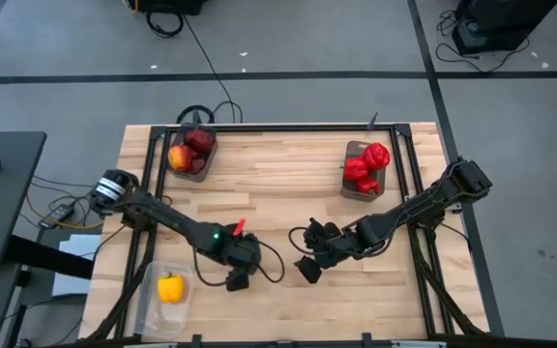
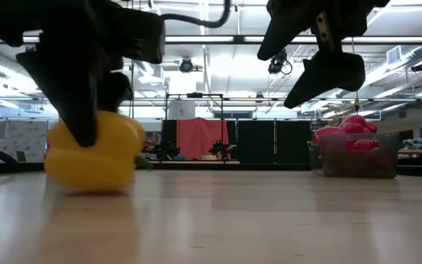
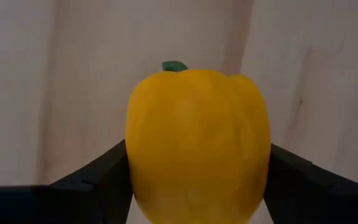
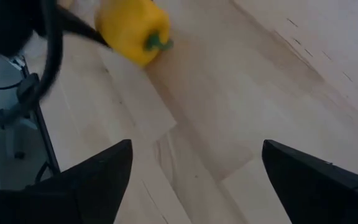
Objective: Sort produce into baskets
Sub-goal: Put the yellow bell pepper into the transparent bin, then adjust the right black bin
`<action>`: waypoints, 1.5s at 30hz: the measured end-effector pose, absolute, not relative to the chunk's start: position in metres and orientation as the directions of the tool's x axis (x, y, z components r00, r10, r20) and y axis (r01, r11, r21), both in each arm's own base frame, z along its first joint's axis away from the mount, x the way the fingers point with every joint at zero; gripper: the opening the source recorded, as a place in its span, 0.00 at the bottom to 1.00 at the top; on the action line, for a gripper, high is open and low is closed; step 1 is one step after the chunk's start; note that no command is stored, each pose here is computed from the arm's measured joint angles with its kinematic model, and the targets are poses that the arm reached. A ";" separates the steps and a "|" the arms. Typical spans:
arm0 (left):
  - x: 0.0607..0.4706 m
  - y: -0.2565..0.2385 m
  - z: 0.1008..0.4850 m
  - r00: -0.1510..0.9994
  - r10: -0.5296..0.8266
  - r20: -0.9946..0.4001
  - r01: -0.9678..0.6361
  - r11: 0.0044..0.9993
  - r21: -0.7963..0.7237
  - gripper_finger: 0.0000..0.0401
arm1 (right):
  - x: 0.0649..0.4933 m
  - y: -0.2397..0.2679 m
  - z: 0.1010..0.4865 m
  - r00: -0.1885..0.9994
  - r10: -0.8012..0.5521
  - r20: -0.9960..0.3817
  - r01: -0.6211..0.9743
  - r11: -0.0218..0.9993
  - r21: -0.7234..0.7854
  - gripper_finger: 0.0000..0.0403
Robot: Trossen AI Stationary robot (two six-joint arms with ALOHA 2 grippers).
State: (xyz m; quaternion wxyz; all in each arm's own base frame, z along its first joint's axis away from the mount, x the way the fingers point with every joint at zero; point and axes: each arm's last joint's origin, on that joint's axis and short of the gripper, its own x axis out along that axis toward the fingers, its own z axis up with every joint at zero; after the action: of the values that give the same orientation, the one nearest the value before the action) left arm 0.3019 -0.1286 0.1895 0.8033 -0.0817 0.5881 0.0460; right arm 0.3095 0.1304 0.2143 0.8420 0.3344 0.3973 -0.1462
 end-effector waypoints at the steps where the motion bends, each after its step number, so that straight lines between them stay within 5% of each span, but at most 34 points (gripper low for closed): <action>1: 0.298 -0.127 0.196 0.288 -0.014 -0.958 -0.186 0.980 -0.070 0.71 | 0.310 0.130 0.214 0.643 0.017 -0.766 0.513 0.733 0.446 0.91; 6: 0.267 -0.121 0.249 0.224 0.006 -0.975 -0.256 0.965 -0.053 0.71 | 0.310 0.130 0.215 0.653 0.002 -0.757 0.516 0.731 0.447 0.89; 11: 0.219 -0.155 0.289 0.212 -0.142 -0.967 -0.345 0.915 -0.210 0.71 | 0.314 0.125 0.216 0.657 0.041 -0.753 0.512 0.709 0.485 0.87; 24: 0.141 -0.227 0.265 -0.037 -0.172 -0.984 -0.462 0.877 -0.135 0.74 | 0.331 0.099 0.222 0.717 0.067 -0.693 0.505 0.636 0.584 0.86; 30: 0.121 -0.241 0.252 -0.025 -0.196 -0.980 -0.503 0.850 -0.157 0.88 | 0.335 0.080 0.222 0.689 0.140 -0.711 0.523 0.583 0.622 0.86; 33: 0.120 -0.241 0.249 -0.030 -0.190 -0.981 -0.522 0.840 -0.147 0.97 | 0.328 0.070 0.224 0.646 0.100 -0.757 0.601 0.544 0.585 0.86; 40: 0.121 -0.240 0.253 -0.024 -0.197 -0.980 -0.529 0.834 -0.155 0.95 | 0.292 0.056 0.231 0.435 0.050 -0.899 0.745 0.541 0.390 0.86; 45: 0.125 -0.239 0.273 0.120 -0.208 -0.971 -0.480 0.844 -0.240 0.95 | 0.271 0.052 0.225 0.240 0.000 -0.971 0.793 0.577 0.197 0.86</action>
State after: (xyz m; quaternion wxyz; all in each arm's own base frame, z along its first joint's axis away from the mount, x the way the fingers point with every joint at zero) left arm 0.1248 -0.2392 0.2733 0.7011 -0.2619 0.6561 0.0970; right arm 0.2709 0.0522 0.2255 0.6992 0.3623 0.5474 -0.2833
